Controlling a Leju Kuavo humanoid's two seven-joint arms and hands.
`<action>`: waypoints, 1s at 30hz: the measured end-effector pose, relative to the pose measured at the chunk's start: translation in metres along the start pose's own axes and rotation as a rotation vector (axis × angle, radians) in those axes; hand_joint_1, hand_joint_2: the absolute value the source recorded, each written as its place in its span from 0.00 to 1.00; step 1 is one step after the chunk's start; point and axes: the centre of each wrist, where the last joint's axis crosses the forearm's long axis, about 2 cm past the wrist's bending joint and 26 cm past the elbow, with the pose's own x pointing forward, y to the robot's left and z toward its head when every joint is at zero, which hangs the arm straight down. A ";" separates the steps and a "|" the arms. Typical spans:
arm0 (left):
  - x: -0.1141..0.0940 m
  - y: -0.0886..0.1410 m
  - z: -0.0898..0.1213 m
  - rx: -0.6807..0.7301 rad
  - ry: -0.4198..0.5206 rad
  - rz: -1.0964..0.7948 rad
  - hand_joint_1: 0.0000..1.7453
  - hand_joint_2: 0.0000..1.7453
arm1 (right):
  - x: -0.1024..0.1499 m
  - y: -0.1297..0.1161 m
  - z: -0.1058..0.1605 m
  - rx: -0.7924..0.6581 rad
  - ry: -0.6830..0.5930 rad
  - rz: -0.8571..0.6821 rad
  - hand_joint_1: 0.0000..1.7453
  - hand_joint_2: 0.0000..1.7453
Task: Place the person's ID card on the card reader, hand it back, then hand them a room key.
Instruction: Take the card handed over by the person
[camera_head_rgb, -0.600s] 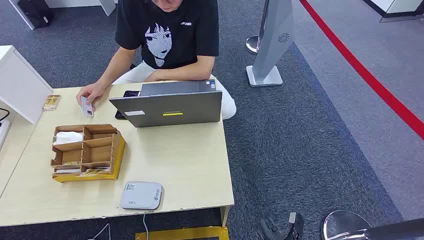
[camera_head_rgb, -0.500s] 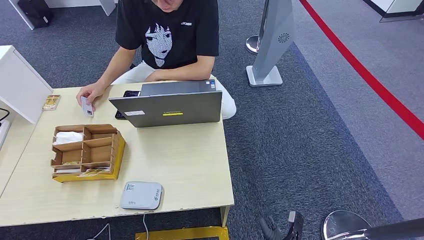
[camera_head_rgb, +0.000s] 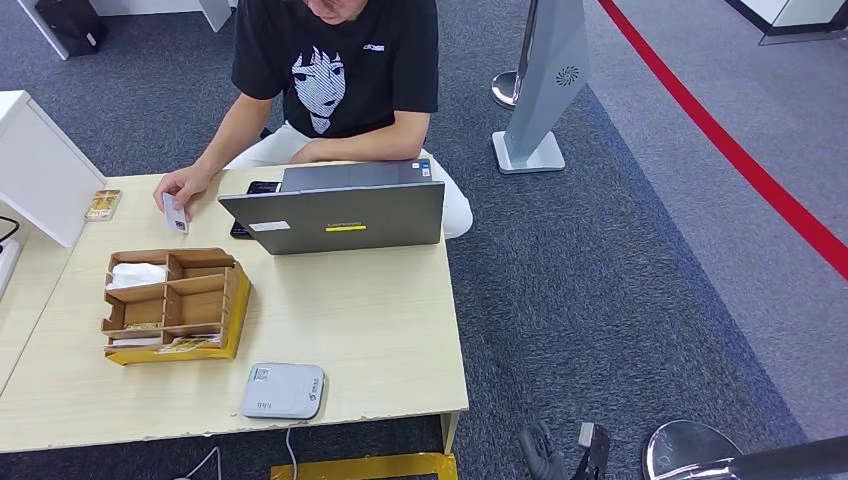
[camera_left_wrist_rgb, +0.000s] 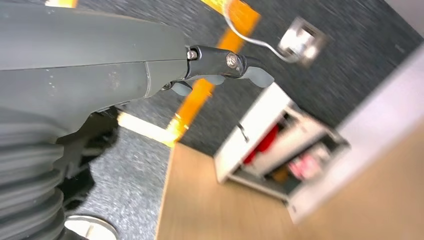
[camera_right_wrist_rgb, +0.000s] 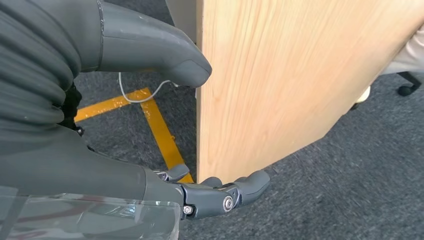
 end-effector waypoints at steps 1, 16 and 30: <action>0.002 -0.003 -0.001 -0.018 -0.019 0.000 0.00 1.00 | 0.000 -0.001 0.001 0.001 -0.006 0.002 0.00 1.00; 0.059 -0.027 0.008 -0.205 -0.363 -0.057 0.00 1.00 | -0.004 -0.022 0.008 0.002 -0.090 0.021 0.00 1.00; 0.063 0.003 0.042 0.211 -0.373 -0.185 0.00 1.00 | -0.010 -0.040 0.018 -0.017 -0.144 0.036 0.00 1.00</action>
